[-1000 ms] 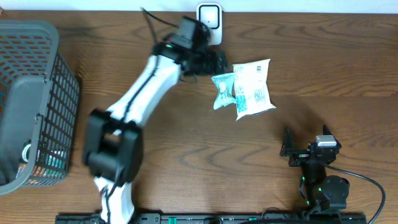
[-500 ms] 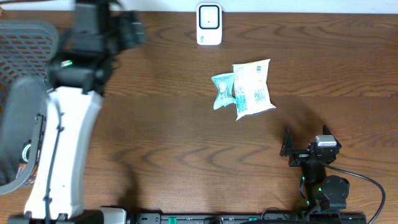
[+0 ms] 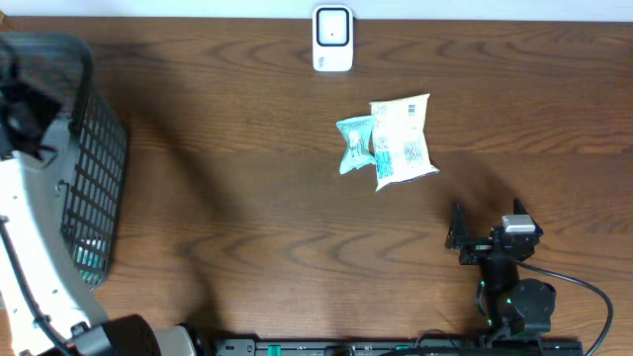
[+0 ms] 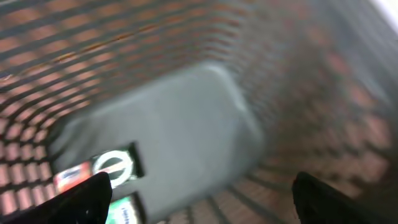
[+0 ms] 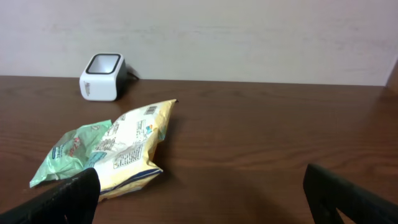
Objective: Scan the item barcode
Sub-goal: 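Move the left gripper back into the grey basket, then lower the left gripper onto a small green packet in the basket and grasp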
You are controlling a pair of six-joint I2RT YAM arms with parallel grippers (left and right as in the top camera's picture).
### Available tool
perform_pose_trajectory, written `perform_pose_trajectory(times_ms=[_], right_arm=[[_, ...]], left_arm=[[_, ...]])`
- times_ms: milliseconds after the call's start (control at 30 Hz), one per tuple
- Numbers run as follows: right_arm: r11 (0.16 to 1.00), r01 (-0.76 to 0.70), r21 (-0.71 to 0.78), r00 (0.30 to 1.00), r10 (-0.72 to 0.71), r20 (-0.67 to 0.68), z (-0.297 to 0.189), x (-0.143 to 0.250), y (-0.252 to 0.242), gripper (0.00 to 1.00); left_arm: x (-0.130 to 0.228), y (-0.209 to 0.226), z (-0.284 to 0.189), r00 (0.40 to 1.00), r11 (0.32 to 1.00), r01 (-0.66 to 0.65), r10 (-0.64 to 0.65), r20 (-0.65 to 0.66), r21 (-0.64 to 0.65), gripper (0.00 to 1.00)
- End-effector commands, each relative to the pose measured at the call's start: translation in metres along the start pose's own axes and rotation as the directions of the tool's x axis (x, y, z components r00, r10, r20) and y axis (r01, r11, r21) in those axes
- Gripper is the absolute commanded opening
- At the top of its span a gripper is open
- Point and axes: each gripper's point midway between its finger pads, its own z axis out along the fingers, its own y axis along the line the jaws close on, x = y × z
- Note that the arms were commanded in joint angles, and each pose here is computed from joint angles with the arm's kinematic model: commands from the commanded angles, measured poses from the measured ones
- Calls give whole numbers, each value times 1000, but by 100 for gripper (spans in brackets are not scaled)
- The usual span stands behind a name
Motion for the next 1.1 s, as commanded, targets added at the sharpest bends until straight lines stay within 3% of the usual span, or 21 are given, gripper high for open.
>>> perform_pose_trajectory(times_ms=[0, 333, 533, 1067], right_arm=[[1000, -17, -10, 1000, 17, -1, 0, 1, 2, 99], [1000, -17, -10, 1000, 17, 0, 0, 0, 2, 99], [1000, -17, -10, 1000, 17, -1, 0, 1, 2, 99], [1000, -17, -10, 1000, 17, -1, 0, 1, 2, 99]], left_arm=[[-4, 28, 21, 993, 989, 114, -117, -25, -98, 92], [36, 55, 100, 968, 959, 58, -122, -218, -278, 92], [63, 74, 148, 938, 903, 96, -223, -266, -418, 92], [130, 91, 211, 869, 844, -46, -229, -438, -534, 93]])
